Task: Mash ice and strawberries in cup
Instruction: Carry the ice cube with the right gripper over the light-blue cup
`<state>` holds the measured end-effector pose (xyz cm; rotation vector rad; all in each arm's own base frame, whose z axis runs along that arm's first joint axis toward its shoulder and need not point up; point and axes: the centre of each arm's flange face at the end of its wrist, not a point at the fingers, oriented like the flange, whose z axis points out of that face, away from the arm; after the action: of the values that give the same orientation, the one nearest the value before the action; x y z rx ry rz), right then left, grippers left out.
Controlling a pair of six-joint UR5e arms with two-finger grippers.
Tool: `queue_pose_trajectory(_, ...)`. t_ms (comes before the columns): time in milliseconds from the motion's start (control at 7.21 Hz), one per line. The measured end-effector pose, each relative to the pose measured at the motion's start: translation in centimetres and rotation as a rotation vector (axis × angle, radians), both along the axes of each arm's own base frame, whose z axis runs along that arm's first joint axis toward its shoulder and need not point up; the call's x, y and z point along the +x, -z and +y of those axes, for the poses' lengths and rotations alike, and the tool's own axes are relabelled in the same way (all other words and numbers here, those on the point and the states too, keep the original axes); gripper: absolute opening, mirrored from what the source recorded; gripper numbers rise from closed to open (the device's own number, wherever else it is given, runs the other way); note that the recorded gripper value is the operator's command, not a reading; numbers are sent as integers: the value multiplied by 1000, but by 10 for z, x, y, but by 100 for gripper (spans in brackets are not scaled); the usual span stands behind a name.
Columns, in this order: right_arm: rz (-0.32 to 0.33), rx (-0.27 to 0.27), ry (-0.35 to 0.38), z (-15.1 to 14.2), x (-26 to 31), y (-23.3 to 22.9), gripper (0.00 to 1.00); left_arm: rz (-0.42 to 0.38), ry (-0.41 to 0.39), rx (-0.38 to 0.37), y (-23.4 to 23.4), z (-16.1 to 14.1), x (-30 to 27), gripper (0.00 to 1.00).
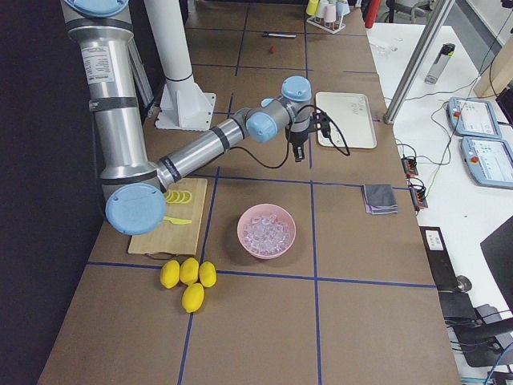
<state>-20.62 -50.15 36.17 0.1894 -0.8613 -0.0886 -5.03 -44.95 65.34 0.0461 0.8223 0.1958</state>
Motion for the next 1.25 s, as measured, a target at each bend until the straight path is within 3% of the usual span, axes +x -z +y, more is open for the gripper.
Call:
queue_pose_trajectory(277, -2, 10, 22, 12, -88, 62, 4, 1, 0, 7, 3, -3, 0, 100)
queue_pose_trajectory(832, 11, -100, -41, 69, -261, 183, 8, 2, -1, 9, 4, -3, 1, 100)
queue_pose_trajectory(1249, 48, -144, -95, 97, -355, 224, 11, 2, -5, 6, 3, -3, 2, 100)
